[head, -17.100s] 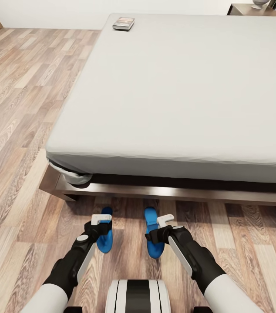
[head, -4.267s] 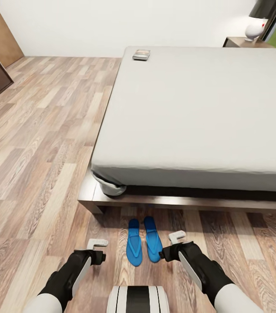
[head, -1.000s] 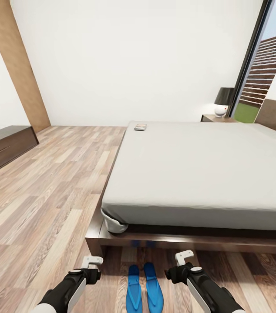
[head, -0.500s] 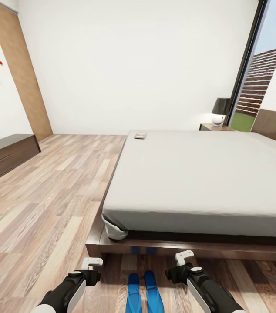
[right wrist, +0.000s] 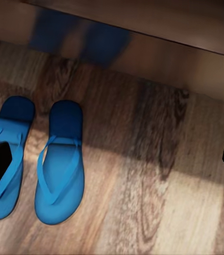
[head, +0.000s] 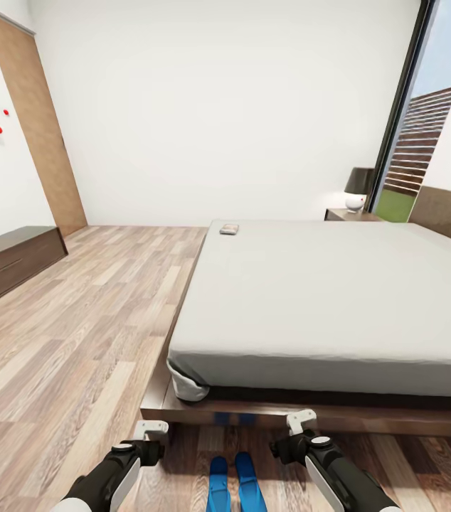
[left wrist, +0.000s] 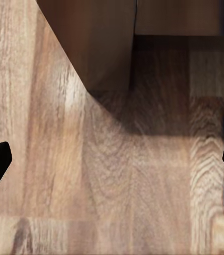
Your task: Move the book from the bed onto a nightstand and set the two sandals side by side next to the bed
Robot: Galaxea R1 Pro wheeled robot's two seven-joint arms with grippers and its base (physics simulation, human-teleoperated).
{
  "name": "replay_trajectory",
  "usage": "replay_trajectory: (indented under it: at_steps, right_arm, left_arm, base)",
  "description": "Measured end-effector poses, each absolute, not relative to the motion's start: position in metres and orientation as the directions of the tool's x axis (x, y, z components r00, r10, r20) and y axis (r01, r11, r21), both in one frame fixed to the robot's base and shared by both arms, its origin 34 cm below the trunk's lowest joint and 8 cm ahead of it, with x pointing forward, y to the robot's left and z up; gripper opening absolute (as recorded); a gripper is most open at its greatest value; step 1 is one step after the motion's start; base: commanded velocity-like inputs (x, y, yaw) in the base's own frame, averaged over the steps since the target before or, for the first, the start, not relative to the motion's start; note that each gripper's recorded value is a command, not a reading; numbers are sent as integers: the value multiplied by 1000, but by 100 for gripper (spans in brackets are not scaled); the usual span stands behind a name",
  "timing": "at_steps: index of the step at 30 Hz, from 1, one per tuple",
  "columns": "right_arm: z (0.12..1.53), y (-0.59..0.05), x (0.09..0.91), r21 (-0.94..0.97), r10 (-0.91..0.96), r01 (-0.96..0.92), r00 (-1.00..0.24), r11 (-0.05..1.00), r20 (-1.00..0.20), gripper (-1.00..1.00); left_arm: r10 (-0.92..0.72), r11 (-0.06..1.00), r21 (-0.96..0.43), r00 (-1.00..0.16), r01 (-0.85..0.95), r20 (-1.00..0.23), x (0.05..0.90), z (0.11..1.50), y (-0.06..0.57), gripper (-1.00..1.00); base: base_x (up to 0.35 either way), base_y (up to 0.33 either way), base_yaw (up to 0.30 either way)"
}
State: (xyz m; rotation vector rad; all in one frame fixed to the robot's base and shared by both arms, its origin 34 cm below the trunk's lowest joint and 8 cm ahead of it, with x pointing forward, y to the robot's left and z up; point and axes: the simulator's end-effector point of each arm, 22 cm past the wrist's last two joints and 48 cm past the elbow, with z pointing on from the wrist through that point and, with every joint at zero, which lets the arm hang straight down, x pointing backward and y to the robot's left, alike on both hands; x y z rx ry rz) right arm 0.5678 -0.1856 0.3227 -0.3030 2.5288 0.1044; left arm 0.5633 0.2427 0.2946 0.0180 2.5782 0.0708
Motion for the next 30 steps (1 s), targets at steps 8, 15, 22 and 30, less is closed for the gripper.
replay_trajectory:
  at_steps: [8, 15, 22, 30]
  right_arm:
    - [341, -186, 572, 8, -193, -239, -804, 971, -563, 100]
    - [356, -185, 576, 8, -193, -239, -804, 971, -562, 100]
    - [371, -185, 580, 8, -194, -240, -804, 971, -562, 100]
    - [389, -183, 584, 9, -196, -242, -803, 970, -562, 100]
  left_arm:
    - [28, 998, 55, -844, -2, -535, 568, 313, 243, 100]
    - [28, 998, 55, -844, -2, -536, 573, 329, 244, 100]
    - [29, 998, 56, -844, -1, -536, 576, 344, 244, 100]
    - [29, 998, 56, -844, -1, -536, 580, 361, 244, 100]
  base:
    - [0, 0, 0]
    - [0, 0, 0]
    - [0, 0, 0]
    - [0, 0, 0]
